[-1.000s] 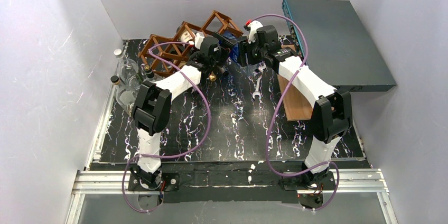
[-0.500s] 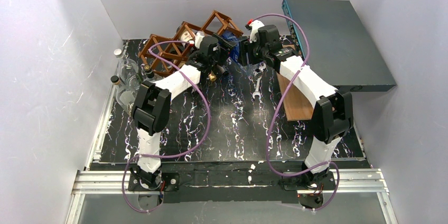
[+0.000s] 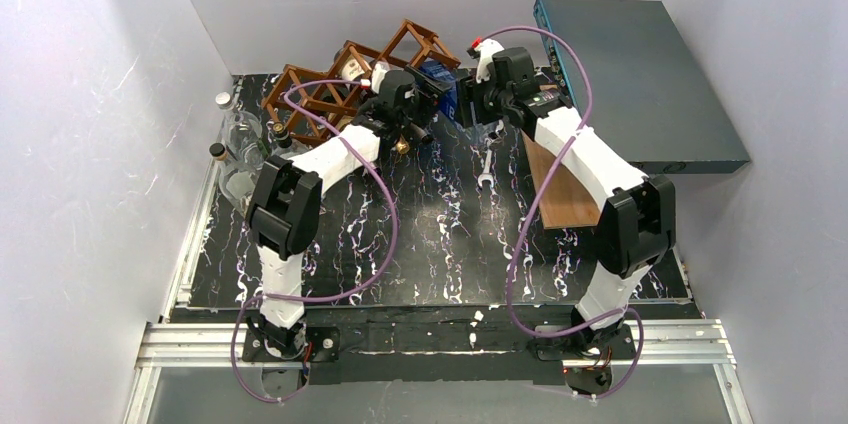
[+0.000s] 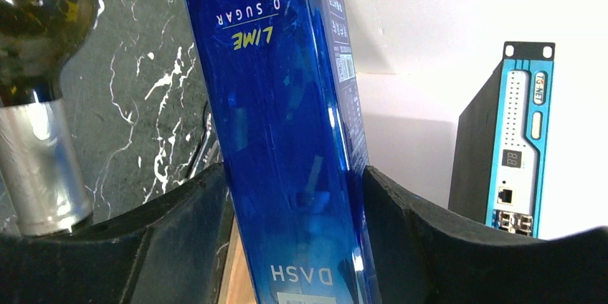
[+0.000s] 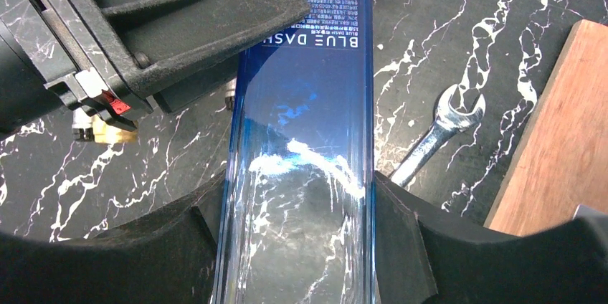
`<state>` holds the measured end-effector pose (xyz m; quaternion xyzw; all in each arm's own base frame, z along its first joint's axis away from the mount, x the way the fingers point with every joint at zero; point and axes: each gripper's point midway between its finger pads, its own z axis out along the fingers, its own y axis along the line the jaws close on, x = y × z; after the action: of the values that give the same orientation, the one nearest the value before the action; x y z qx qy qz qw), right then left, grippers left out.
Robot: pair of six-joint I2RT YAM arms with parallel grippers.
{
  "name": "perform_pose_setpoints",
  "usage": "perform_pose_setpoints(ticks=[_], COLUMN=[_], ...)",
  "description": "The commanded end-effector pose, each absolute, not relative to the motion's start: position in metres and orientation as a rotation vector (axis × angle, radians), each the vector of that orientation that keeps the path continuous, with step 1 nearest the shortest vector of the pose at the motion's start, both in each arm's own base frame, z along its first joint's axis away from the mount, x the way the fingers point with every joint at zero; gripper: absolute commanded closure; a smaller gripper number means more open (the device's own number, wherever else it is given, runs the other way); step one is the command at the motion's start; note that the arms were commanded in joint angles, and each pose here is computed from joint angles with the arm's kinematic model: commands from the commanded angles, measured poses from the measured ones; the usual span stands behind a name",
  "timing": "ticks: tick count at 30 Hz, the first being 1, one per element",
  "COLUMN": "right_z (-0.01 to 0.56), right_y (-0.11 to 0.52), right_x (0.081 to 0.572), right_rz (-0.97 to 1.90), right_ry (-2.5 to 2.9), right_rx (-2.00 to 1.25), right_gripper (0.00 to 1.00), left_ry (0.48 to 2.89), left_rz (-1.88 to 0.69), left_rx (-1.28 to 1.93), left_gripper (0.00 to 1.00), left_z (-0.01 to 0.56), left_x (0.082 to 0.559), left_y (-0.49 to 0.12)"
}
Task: Take the wine bottle off the wine rack
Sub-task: Pick up the wine bottle from the wine rack.
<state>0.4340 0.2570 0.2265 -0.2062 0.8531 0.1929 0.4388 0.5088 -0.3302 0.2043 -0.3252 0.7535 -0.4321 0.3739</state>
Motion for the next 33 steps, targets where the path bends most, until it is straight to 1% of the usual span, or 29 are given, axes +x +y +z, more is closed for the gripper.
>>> perform_pose_setpoints(ticks=[1,11,19,23,29,33], right_z=[0.357,0.351,0.336,0.327,0.311,0.302], right_y=[0.294,0.280,0.265,0.257,0.243,0.236], right_x=[0.394,0.376,0.361,0.353,0.341,0.337], right_rz=[0.725,0.692,0.646,0.619,0.569,0.536], right_ry=[1.722,1.731,1.755,1.774,1.788,1.802], right_rx=[-0.644,-0.662,-0.687,-0.688,-0.712,-0.716], right_gripper=[0.99,0.99,0.99,0.99,0.99,0.99], left_ry=[1.775,1.798,1.832,1.861,1.900,1.933], left_rz=[-1.296,-1.308,-1.322,-1.319,-1.305,-1.298], left_rx=[-0.724,-0.743,-0.750,-0.756,-0.762,-0.775], left_gripper=[0.43,0.41,0.37,0.34,0.26,0.22], left_z=[0.287,0.280,0.270,0.260,0.245,0.231], left_x=[0.487,0.466,0.449,0.438,0.419,0.410], left_y=[-0.352,-0.363,-0.373,-0.376,-0.381,-0.384])
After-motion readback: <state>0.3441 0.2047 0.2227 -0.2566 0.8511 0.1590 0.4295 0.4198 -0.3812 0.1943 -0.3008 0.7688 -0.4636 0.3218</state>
